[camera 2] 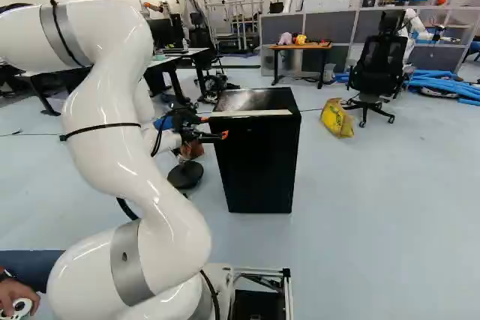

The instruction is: Grab a drink from the fridge

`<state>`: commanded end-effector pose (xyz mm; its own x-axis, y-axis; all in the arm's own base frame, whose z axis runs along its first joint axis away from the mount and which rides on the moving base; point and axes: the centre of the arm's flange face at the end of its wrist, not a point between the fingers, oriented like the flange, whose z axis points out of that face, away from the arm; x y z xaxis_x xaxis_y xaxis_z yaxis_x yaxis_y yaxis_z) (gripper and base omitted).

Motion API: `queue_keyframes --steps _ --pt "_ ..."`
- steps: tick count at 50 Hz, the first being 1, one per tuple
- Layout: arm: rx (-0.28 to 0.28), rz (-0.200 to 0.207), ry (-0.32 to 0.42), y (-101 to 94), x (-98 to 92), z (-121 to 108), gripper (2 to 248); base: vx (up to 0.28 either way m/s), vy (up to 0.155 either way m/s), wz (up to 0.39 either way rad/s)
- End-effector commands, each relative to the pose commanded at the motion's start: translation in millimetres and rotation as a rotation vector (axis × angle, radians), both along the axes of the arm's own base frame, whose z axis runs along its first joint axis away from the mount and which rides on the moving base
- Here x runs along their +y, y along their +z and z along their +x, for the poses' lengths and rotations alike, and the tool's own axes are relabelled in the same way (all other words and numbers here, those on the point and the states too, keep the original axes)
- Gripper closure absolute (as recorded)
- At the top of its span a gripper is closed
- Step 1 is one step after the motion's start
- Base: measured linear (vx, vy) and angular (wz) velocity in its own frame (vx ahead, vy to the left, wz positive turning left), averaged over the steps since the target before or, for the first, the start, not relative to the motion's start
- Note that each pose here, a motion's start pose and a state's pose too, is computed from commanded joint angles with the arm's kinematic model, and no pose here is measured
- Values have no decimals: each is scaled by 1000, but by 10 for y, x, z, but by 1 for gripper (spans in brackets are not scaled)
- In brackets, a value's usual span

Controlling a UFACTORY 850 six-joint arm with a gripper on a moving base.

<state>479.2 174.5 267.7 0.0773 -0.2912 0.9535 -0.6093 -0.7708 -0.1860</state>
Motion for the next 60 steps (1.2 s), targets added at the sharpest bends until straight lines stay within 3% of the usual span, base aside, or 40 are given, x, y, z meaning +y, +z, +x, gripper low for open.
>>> queue_keyframes --steps 45,60 --pt "5 20 -98 -21 -45 -11 3 0 0 0" --pt "18 22 -122 -22 -21 -143 3 -1 -2 -13"
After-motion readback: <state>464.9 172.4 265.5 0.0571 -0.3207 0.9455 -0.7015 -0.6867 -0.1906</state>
